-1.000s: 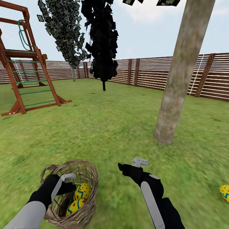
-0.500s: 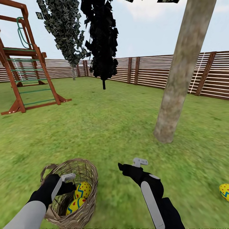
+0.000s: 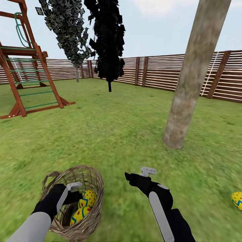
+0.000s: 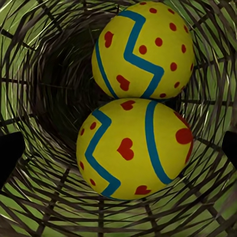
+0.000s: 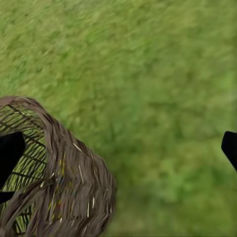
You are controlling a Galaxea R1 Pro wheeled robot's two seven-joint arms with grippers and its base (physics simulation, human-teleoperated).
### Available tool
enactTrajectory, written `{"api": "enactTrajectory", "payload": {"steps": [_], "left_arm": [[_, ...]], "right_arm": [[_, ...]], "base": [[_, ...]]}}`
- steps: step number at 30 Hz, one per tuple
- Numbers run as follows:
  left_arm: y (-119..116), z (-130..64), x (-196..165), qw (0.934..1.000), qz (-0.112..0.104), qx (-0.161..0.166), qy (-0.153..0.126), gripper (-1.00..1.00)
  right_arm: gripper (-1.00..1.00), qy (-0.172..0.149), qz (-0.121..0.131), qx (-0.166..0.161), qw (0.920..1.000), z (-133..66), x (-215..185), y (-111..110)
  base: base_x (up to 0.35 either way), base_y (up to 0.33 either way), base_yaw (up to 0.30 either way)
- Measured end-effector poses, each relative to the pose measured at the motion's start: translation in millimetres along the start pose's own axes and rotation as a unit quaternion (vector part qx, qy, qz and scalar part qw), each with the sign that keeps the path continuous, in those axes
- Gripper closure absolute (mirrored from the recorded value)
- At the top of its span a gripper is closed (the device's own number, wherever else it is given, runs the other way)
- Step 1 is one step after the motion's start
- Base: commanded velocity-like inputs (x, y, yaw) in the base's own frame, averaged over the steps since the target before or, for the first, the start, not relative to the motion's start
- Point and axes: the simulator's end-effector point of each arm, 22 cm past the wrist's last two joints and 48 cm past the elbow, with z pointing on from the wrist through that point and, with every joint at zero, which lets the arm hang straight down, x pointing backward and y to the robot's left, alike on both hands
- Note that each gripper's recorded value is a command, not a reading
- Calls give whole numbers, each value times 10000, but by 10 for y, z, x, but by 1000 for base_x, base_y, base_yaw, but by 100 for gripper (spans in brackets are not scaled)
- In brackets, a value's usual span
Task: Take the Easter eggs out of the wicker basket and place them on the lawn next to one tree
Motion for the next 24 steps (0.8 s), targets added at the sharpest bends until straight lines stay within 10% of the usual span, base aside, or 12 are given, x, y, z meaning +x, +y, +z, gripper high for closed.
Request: {"api": "enactTrajectory", "payload": {"steps": [24], "left_arm": [[58, 106, -90, 10000, -27, -45, -41, -100]], "right_arm": [[-100, 185, 55, 47, 9998, 114, 150, -76]], "base": [[0, 0, 0]]}}
